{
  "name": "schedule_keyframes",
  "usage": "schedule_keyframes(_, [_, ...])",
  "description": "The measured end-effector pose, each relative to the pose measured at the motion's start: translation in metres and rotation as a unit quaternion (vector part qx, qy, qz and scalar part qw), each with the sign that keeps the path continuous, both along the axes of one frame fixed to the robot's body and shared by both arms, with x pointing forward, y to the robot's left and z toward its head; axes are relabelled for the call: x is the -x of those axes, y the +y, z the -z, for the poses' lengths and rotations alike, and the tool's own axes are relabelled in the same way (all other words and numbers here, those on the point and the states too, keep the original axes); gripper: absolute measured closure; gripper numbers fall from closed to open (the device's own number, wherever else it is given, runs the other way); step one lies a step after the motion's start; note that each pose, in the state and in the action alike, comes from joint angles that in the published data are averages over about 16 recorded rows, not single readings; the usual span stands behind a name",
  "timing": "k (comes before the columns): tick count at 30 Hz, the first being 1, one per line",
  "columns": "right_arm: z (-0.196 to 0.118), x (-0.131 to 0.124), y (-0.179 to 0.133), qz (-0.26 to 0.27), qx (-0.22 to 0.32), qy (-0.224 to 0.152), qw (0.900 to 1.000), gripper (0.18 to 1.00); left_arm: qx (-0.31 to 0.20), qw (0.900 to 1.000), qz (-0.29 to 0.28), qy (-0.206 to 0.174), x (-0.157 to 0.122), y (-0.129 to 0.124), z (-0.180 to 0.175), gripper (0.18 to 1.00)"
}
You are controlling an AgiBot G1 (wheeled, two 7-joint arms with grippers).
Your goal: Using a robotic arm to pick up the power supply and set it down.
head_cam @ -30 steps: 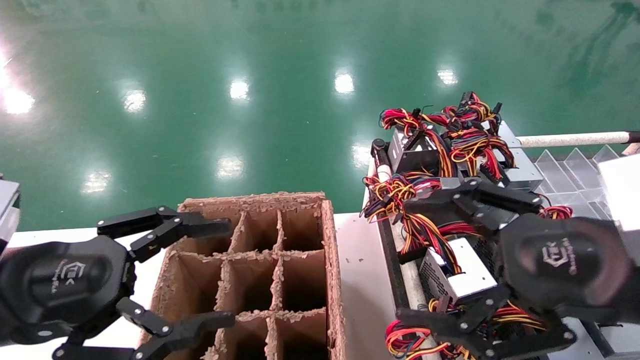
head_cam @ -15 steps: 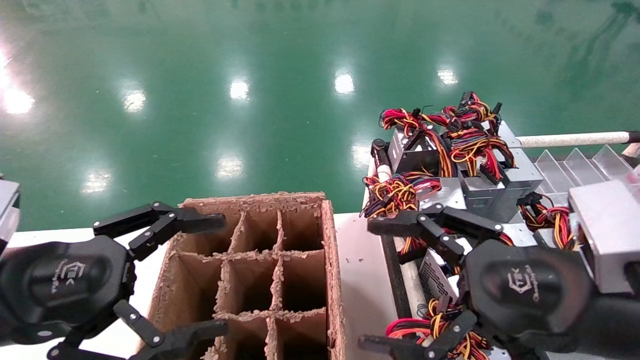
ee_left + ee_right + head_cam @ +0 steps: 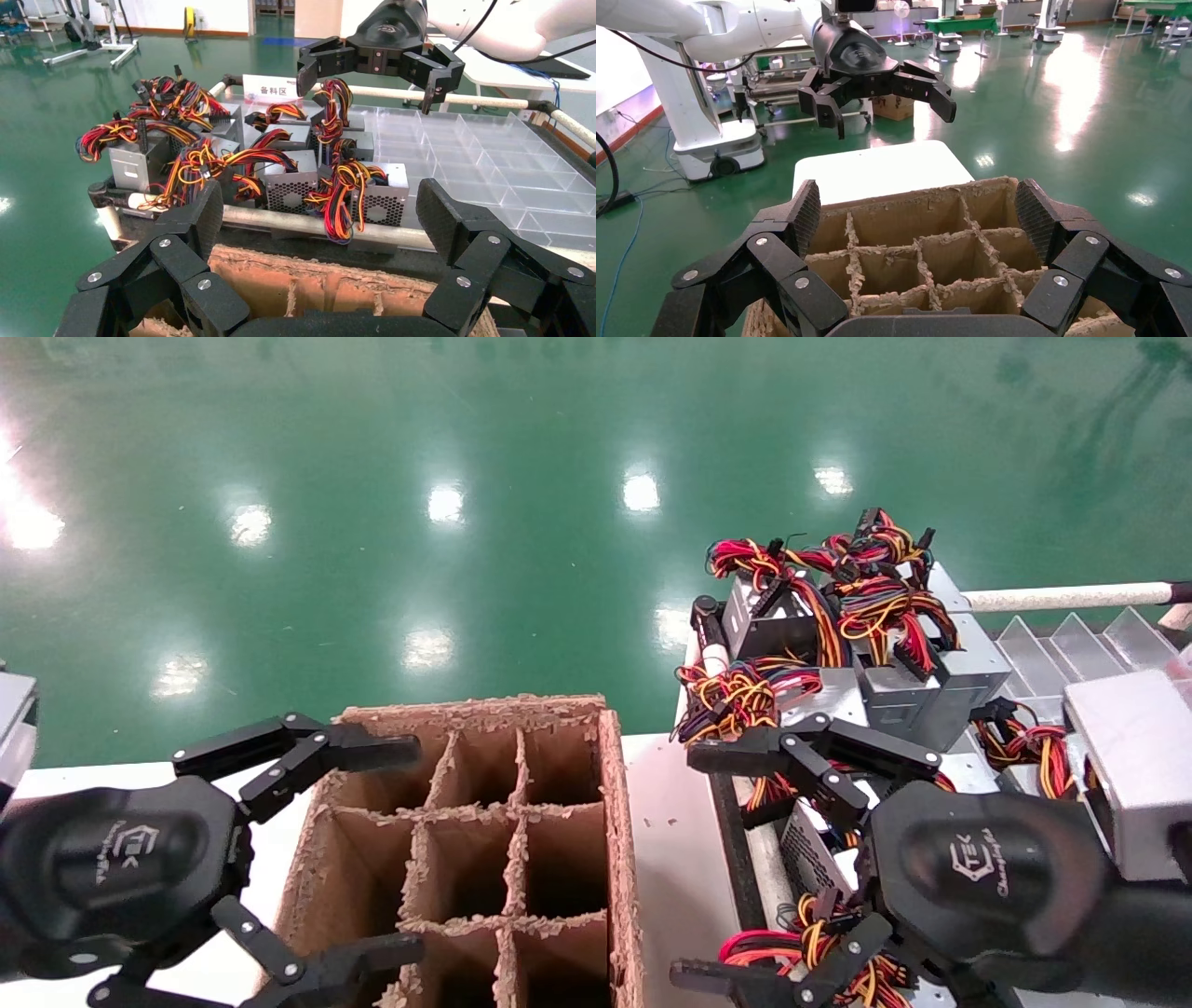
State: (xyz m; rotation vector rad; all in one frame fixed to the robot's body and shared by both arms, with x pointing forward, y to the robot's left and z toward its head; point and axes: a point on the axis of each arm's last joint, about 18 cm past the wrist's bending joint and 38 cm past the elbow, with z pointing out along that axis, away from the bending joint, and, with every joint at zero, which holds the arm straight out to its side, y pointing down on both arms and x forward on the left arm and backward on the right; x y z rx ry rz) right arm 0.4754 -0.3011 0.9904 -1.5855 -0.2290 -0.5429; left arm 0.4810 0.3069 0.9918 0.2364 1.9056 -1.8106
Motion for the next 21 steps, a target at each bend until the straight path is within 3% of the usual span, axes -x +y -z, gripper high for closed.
schedule_keyframes(21, [-0.0019, 0.0002, -0.0012, 0.004, 0.005, -0.002, 1.000, 0.179, 0.000, 1.0000, 0.000, 0.000, 0.0000, 0.0000, 0.0000, 0.184])
